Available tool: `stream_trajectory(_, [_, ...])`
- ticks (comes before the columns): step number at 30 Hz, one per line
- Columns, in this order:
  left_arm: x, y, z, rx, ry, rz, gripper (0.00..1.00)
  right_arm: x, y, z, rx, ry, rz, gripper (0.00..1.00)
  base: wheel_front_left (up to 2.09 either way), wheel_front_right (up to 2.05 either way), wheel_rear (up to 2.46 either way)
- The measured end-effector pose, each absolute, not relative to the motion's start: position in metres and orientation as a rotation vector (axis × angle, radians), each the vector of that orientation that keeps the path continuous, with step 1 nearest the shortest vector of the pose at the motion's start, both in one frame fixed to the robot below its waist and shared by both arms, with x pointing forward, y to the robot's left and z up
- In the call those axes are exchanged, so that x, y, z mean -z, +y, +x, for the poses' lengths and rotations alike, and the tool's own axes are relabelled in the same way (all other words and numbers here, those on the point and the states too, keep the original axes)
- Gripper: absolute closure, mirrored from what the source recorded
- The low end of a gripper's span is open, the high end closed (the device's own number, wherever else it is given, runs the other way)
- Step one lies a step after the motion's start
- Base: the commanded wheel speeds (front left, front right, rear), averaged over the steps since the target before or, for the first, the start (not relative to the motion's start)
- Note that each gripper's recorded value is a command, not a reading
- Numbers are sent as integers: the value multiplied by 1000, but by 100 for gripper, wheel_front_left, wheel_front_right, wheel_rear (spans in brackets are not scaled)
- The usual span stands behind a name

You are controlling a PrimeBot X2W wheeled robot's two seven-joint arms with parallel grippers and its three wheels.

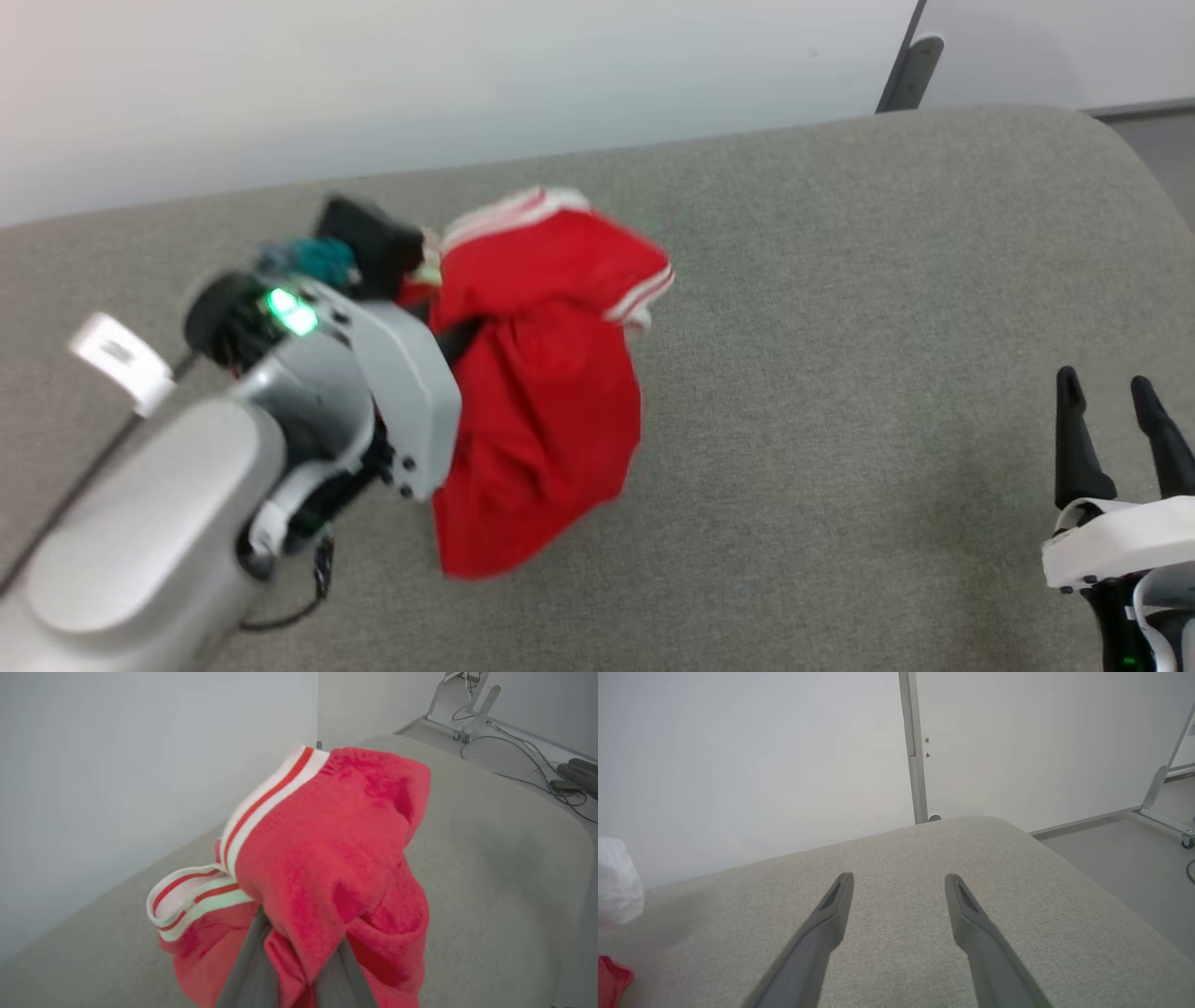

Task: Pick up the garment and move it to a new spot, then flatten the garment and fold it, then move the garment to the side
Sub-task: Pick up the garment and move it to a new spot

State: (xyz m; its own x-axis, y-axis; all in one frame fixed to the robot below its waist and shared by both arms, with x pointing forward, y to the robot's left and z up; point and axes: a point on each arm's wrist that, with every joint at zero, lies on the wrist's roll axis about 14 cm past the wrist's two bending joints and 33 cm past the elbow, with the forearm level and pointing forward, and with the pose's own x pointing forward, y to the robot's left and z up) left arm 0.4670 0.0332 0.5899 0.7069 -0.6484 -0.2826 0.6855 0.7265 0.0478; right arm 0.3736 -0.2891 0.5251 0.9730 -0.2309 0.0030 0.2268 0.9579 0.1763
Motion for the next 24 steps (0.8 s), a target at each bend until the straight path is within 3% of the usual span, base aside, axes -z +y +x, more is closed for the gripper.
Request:
stream_trajectory(13, [-443,44,447,713,650,199,100,-508,-273,391,196,18,190,0,0,0,0])
stream_trajectory(23, [-400,44,430,706,792,174,100,-508,-262,396,156,25,191,0,0,0,0])
stream_trajectory(24, [-401,43,430,706,789,165,73,-509,-261,396,152,23,190,0,0,0,0])
